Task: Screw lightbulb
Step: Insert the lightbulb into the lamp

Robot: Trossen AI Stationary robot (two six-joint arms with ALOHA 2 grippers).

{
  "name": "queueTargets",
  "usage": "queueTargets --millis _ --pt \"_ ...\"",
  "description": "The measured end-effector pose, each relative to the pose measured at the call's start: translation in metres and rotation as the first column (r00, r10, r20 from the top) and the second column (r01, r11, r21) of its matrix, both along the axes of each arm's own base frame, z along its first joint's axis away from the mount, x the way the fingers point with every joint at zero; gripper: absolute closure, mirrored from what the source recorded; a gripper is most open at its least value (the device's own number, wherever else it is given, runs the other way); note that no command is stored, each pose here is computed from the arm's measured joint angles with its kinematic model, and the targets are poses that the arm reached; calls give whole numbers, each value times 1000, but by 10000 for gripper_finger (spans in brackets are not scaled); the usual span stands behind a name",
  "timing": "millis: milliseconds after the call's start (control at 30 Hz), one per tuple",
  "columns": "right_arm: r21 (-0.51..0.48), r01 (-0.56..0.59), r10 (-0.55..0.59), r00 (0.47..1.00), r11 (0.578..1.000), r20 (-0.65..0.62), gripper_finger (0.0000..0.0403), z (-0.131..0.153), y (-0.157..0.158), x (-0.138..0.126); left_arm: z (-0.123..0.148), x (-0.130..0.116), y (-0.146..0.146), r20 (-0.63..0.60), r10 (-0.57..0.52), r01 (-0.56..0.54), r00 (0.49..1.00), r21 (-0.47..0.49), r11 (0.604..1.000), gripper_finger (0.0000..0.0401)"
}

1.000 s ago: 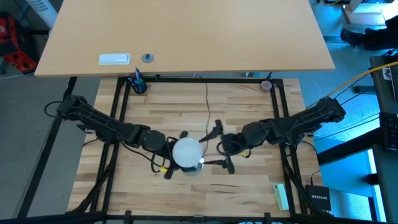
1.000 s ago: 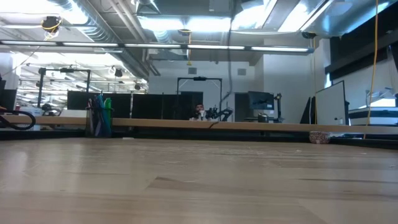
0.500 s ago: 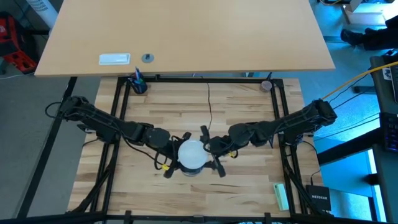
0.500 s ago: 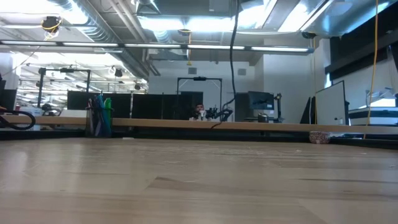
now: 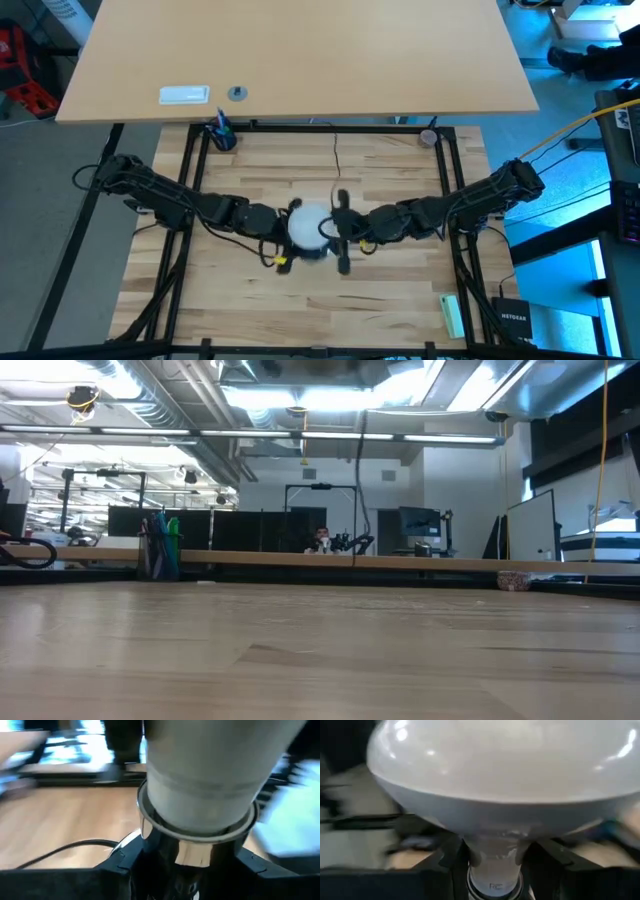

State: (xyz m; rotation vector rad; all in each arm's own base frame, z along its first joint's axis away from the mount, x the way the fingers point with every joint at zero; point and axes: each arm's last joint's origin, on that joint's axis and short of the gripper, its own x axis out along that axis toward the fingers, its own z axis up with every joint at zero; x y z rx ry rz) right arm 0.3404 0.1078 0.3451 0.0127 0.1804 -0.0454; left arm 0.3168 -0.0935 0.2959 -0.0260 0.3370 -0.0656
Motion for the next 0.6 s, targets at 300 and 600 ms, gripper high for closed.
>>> queueTargets --millis 300,600 --pt "-46 338 -338 941 940 -12 251 -4 -10 -2 -7 2 -1 70 435 -438 898 45 898 237" --pt "-58 164 -165 986 985 -1 232 2 -7 -4 -8 3 -7 71 355 -360 932 81 929 237"
